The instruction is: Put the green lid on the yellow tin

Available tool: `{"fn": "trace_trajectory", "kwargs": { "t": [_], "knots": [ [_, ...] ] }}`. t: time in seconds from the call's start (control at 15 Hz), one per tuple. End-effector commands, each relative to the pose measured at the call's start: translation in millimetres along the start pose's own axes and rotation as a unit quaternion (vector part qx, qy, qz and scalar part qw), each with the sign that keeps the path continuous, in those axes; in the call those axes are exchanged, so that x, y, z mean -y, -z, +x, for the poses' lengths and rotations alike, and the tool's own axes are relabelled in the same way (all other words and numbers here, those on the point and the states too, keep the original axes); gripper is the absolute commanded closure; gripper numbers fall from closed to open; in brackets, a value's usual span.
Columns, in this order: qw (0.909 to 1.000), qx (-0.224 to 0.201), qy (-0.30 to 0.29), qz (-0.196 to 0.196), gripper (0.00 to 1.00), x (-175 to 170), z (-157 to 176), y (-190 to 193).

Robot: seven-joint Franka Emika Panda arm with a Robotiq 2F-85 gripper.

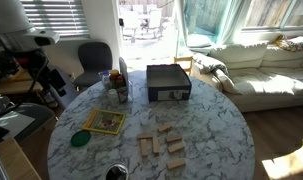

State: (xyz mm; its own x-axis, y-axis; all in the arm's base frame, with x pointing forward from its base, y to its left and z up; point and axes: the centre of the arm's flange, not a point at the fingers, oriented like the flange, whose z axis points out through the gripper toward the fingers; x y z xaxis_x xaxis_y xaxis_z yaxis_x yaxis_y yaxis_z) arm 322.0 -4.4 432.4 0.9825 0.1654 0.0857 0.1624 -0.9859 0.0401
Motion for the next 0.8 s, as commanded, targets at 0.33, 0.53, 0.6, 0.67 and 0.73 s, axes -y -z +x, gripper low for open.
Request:
{"fn": "trace_trajectory", "kwargs": {
  "t": [0.33,0.53,0.6,0.67,0.73],
  "knots": [
    [0.9768,0.145,0.152,0.039,0.0,24,38,-159],
    [0.961,0.19,0.198,0.038,0.0,31,31,-205],
    [0.9582,0.197,0.205,0.036,0.0,32,30,-218],
    [0.9573,0.195,0.21,0.036,0.0,34,28,-231],
    [0.9585,0.19,0.21,0.034,0.0,35,28,-241]
  ]
}}
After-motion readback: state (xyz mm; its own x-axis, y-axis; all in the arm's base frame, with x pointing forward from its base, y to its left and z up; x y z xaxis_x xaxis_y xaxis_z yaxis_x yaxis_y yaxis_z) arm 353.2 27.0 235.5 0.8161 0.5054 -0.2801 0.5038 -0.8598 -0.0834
